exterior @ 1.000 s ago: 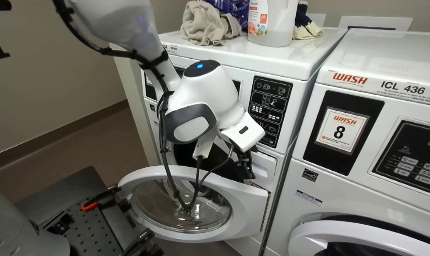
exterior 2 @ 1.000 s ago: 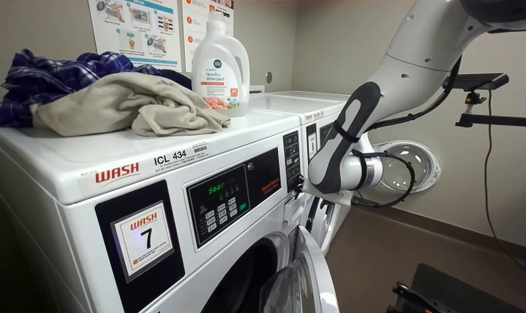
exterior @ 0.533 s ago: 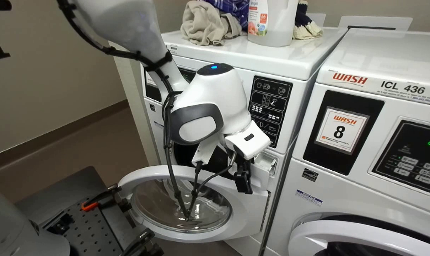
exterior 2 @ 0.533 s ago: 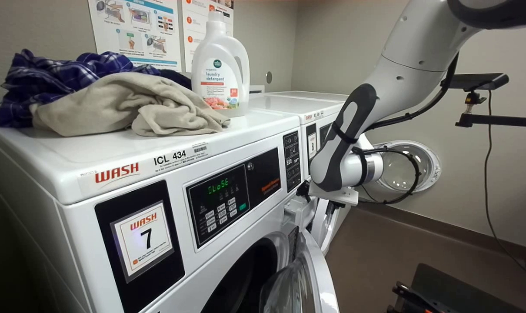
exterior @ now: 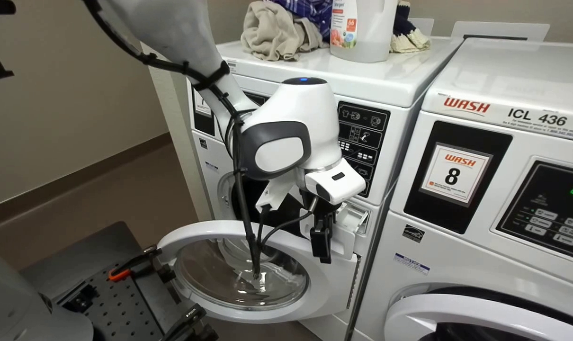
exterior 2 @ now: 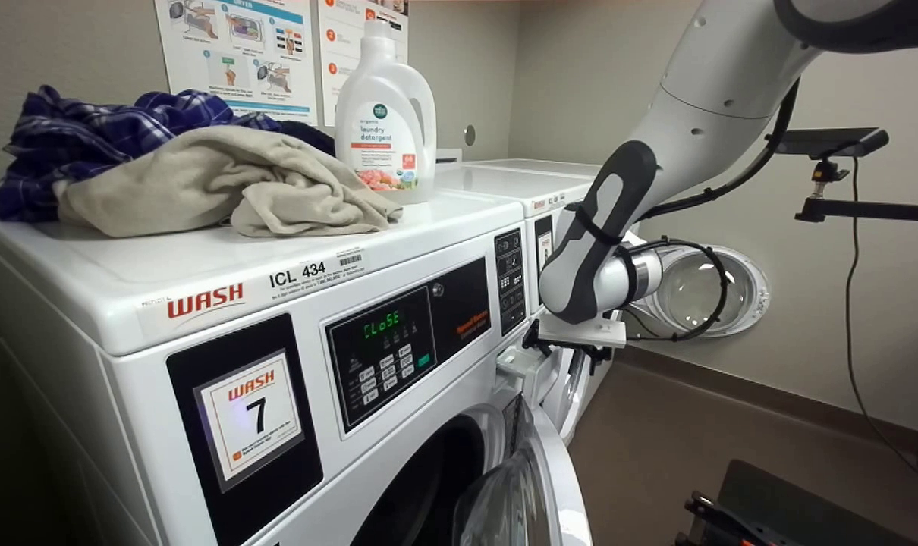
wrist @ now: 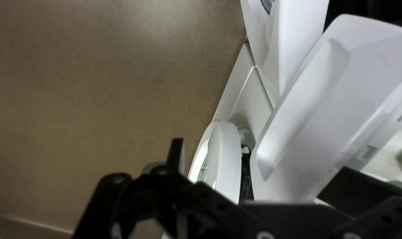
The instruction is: Open the detergent tray on the first washing machine from the left
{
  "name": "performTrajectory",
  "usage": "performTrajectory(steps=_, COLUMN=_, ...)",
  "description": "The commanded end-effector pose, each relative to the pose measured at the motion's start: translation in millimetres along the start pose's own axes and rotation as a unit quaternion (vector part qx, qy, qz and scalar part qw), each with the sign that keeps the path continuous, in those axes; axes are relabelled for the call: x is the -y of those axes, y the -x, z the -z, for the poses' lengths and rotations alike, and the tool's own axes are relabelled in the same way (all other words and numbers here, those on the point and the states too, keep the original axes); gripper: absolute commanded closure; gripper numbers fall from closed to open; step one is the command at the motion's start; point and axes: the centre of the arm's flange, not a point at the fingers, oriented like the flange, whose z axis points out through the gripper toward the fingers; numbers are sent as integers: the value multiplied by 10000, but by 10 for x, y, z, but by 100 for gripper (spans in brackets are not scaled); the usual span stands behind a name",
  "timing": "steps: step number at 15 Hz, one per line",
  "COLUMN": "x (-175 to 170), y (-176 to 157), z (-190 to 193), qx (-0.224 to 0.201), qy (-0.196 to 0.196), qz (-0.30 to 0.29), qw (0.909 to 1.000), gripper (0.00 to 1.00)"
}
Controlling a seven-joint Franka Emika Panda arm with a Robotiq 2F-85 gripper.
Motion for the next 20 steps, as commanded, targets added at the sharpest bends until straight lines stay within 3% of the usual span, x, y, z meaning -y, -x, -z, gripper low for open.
performTrajectory(steps=1, x=38, y=40, z=55, qx=272, qy=418, qz=28, qw=9988, gripper=0)
performTrajectory(steps=8, x=-15, y=88, z=20, qx=512, qy=1165, qz=162, qw=9917, gripper=0)
performTrajectory(steps=15, x=20, y=100, z=32, qx=663, qy=1547, qz=224, qw=9855, gripper=0)
performTrajectory(steps=20, x=108, y=73, z=243, qx=508, qy=1177, qz=206, qw=9915, gripper=0)
